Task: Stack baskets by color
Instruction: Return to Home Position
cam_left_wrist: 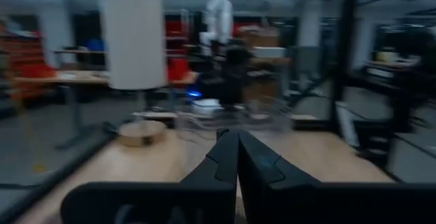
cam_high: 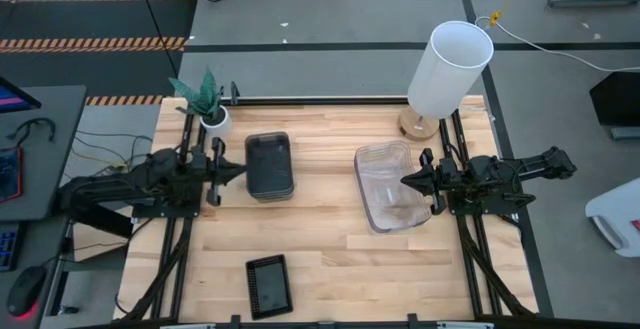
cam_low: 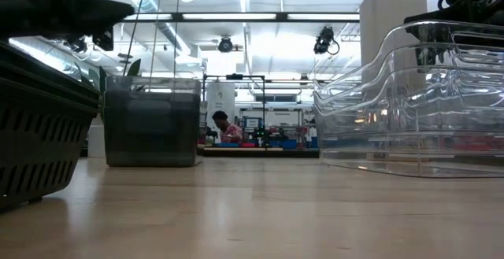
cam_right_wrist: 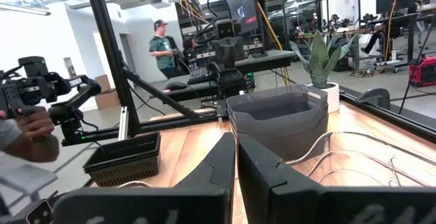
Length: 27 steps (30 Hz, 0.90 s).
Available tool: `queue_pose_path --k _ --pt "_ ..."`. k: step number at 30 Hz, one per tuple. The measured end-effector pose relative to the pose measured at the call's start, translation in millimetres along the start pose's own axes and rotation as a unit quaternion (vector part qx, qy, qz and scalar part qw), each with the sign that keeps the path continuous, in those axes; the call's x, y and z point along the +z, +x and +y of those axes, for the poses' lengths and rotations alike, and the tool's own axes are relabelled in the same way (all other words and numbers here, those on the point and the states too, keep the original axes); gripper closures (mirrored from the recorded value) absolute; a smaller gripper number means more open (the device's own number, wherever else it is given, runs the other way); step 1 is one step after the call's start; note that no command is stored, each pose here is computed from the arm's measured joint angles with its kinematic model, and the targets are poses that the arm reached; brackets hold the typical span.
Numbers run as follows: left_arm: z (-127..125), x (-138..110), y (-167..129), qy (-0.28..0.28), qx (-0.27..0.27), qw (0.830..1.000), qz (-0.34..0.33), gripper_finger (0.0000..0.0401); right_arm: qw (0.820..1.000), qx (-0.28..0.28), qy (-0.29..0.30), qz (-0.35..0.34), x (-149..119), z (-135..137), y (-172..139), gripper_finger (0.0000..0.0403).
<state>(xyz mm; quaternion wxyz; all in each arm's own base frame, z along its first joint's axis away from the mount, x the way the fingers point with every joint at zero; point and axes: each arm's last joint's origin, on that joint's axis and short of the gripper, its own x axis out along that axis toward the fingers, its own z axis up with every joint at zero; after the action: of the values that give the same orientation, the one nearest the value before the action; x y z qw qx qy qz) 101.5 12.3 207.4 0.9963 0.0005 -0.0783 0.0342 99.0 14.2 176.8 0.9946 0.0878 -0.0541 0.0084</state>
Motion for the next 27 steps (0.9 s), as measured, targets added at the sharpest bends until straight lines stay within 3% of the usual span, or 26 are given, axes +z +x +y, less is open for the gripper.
queue_pose_path --k 5,8,11,13,19,27 --pt "-4 -4 -11 -0.022 -0.054 0.998 0.018 0.0397 1.0 0.0 0.0 0.0 0 0 0 0.038" --pt "-4 -6 -14 -0.022 -0.057 0.998 0.021 0.0396 1.0 0.0 0.0 0.0 0 0 0 0.038" --pt "-4 -22 -12 -0.021 -0.062 0.997 0.05 0.0395 1.0 0.0 0.0 0.0 0 0 0 0.038" --pt "-4 -34 -11 -0.042 -0.056 0.996 0.056 0.0395 1.0 0.0 0.0 0.0 0 0 0 0.038" --pt "-2 -35 -8 -0.151 -0.021 0.987 0.06 0.0395 1.0 0.0 0.0 0.0 0 0 0 0.038" --pt "-2 -34 -8 -0.161 -0.02 0.985 0.058 0.0394 1.0 0.0 0.0 -0.001 0 0 0 0.038"
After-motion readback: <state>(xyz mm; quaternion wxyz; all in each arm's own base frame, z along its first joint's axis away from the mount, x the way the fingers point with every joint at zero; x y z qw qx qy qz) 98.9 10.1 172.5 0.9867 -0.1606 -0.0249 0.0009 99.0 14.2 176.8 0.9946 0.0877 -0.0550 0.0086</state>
